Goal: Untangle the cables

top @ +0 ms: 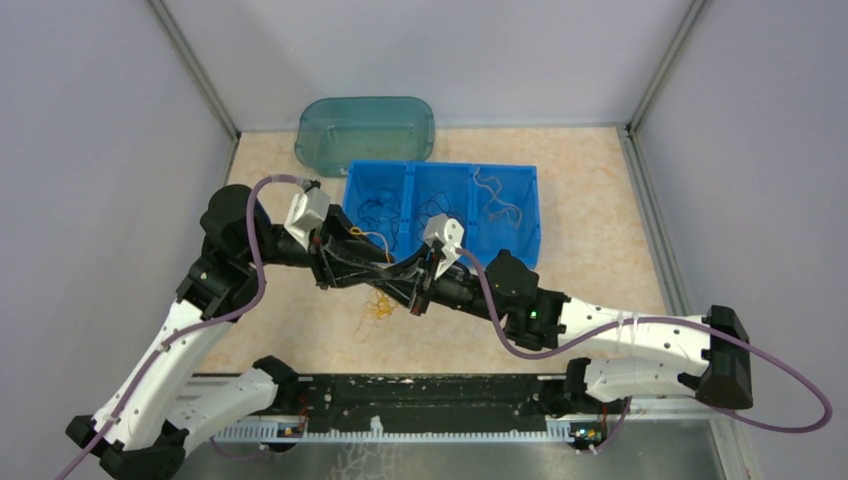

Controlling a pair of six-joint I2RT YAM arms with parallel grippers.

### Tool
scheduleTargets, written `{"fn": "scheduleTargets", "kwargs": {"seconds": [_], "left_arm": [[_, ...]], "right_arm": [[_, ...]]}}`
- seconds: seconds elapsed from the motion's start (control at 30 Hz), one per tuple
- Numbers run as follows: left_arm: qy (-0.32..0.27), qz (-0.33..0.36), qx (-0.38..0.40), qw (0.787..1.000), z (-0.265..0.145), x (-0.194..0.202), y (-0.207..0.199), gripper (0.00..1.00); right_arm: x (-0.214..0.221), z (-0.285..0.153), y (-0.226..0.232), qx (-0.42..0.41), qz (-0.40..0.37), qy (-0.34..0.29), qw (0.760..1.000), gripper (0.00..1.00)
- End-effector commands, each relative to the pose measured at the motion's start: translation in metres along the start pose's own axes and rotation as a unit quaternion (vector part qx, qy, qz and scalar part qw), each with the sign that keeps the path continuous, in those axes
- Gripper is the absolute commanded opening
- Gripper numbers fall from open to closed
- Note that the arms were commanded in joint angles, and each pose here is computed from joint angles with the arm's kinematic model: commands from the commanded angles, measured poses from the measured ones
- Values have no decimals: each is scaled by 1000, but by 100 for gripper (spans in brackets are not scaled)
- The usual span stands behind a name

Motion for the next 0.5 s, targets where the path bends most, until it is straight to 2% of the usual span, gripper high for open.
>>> {"fn": "scheduleTargets", "kwargs": {"seconds": [0.0, 0.07, 0.17, 0.23, 0.3, 0.33, 0.4, 0.47], "left_arm": [[6, 5, -11, 1000, -2, 8, 2, 33], [7, 8, -12, 1000, -2, 10, 3, 25], [5, 18, -19, 1000, -3, 8, 5, 1], [1, 27, -24, 999, -3, 2, 7, 0], [-4, 24, -20, 1000, -3, -5, 4, 0], [-5, 19, -13, 1000, -2, -6, 1, 0], [-4, 11, -6, 1000, -2, -6, -1, 0], [-4, 6, -4, 1000, -2, -5, -3, 0]], "right_arm": [[-44, 3, 12, -21, 4, -59, 998, 0], [-42, 3, 12, -22, 5, -59, 998, 0], [-40, 3, 14, -28, 10, -56, 998, 0], [-38, 3, 15, -32, 19, -60, 998, 3], [-37, 0, 16, -37, 34, -73, 996, 33], [-37, -1, 17, -41, 43, -84, 995, 45], [-38, -1, 19, -50, 60, -102, 992, 54], [-39, 3, 24, -68, 72, -106, 989, 55]]}}
Point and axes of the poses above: each gripper's point midway between its finger pads, its own z axis out along the fingers, its own y axis along the line the jaws close on, x = y × z, the point moved 2 cm from there along -z, back along the fingers, and after that the axes turned 2 degrees about z, right-handed, at the moved point
